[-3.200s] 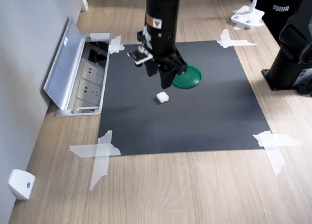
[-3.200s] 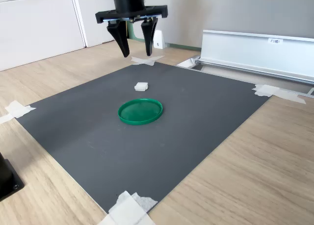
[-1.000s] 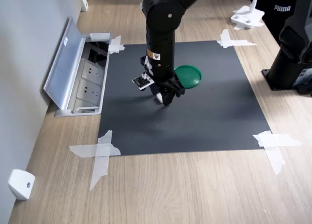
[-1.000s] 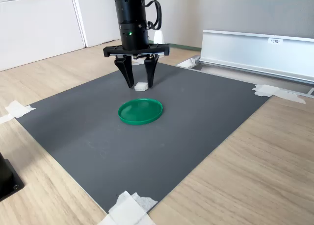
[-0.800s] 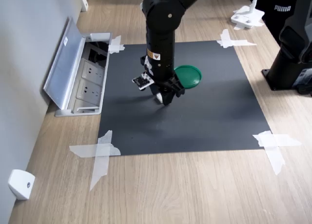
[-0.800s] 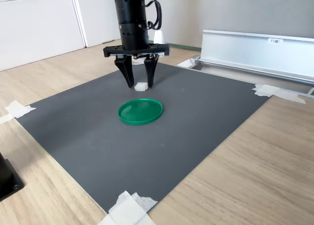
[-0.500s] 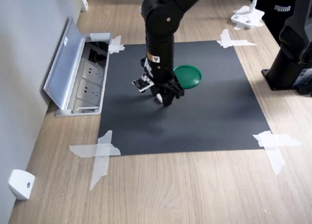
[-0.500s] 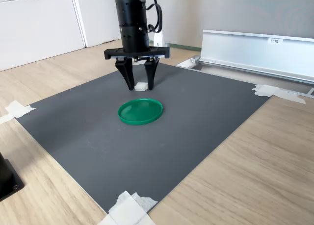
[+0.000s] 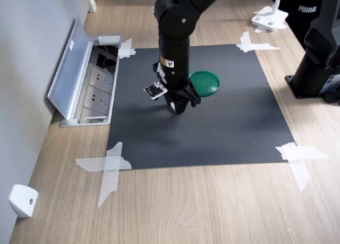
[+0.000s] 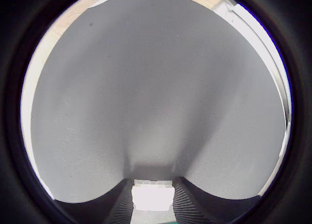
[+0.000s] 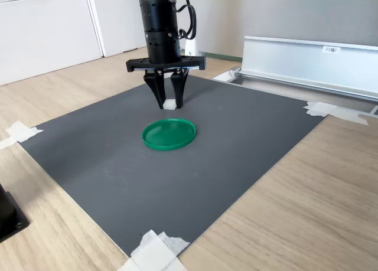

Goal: Grasp a white terminal and put it on the green lid.

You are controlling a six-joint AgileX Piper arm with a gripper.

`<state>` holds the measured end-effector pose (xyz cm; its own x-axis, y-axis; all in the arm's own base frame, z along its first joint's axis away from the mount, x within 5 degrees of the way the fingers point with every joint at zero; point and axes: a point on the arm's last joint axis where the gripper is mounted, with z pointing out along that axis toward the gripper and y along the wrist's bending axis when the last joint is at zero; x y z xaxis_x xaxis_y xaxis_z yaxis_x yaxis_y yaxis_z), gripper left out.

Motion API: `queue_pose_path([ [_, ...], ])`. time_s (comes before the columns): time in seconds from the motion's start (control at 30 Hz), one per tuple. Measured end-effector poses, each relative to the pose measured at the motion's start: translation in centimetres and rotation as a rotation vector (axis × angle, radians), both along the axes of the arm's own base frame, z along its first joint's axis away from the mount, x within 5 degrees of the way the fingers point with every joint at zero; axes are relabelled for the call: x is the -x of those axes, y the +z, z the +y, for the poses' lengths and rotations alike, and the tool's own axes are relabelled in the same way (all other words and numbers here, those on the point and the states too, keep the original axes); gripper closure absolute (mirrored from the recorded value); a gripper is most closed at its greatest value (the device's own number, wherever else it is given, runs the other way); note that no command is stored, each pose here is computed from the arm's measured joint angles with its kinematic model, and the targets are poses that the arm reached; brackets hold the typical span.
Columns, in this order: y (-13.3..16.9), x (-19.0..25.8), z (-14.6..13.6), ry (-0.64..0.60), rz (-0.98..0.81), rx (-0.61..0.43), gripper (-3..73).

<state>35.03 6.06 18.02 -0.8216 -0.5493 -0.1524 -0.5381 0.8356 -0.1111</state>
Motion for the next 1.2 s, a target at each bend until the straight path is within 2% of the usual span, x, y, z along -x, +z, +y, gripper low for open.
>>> queue_pose_path([
  [0.27,7.0,0.2,-0.1,0.122,-0.093,0.017,38.6],
  [0.37,8.6,1.4,-0.4,0.222,-0.068,0.045,38.6],
  [0.5,9.8,2.9,-1.4,0.283,-0.06,0.062,38.6],
  [0.67,9.4,4.3,-3.8,0.276,-0.033,0.081,38.6],
  [0.8,8.0,5.9,-5.3,0.288,0.007,0.109,38.6],
  [1.2,2.7,8.6,-6.7,0.341,0.013,0.184,38.6],
])
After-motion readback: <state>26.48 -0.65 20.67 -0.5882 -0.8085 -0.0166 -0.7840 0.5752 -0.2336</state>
